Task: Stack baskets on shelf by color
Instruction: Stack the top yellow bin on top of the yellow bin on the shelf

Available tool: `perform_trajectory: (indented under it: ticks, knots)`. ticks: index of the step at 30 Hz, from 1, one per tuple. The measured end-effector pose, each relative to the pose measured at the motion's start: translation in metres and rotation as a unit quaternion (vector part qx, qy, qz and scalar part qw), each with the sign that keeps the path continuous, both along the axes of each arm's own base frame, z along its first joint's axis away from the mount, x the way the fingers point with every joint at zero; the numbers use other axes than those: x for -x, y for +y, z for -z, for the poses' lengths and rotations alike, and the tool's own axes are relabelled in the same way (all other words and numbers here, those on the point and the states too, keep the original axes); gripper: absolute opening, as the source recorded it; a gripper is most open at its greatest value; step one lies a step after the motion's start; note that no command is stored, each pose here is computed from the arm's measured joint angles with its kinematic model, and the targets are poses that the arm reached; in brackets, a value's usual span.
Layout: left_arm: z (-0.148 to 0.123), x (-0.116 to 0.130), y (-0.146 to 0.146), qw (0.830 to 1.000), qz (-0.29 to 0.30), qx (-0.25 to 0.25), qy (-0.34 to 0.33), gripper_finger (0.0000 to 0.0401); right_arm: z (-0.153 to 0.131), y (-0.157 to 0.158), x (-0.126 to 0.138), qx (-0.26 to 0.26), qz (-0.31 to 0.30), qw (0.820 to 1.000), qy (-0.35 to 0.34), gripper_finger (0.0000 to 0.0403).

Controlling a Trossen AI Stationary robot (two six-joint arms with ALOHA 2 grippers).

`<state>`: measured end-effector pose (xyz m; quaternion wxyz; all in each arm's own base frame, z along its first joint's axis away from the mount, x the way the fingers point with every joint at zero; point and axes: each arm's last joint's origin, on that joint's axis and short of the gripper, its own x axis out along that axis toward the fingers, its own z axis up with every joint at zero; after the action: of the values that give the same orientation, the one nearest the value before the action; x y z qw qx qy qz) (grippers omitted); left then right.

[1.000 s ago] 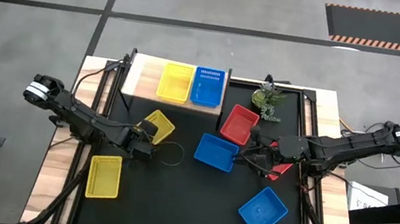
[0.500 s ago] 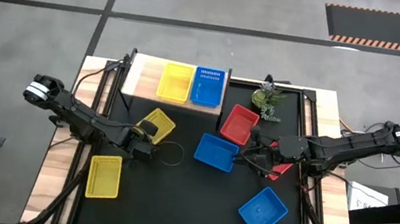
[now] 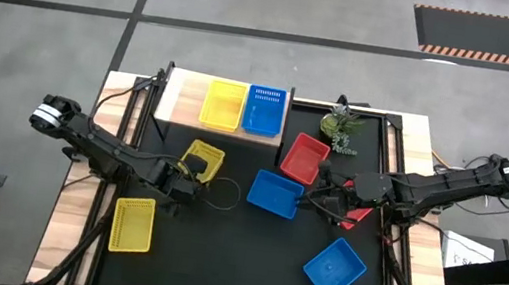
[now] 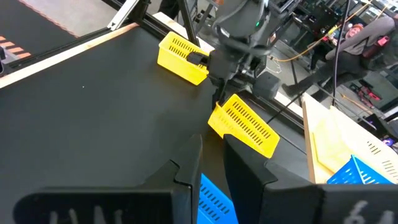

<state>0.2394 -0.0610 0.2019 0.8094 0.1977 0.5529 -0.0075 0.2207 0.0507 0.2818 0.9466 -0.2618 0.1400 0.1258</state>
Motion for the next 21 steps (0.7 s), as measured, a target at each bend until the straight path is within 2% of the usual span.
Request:
perform_trajectory:
  ticks: [9,21]
  knots:
    - [-0.033,-0.015,-0.013,0.993,-0.048,0.084,-0.061,0.0000,0.000,0.000,0.000,0.000,0.000,1.000,0.002,0.0058]
    - [-0.060,-0.018,-0.040,0.979,-0.076,0.151,-0.112,0.0000,0.000,0.000,0.000,0.000,0.000,1.000,0.002,0.0058]
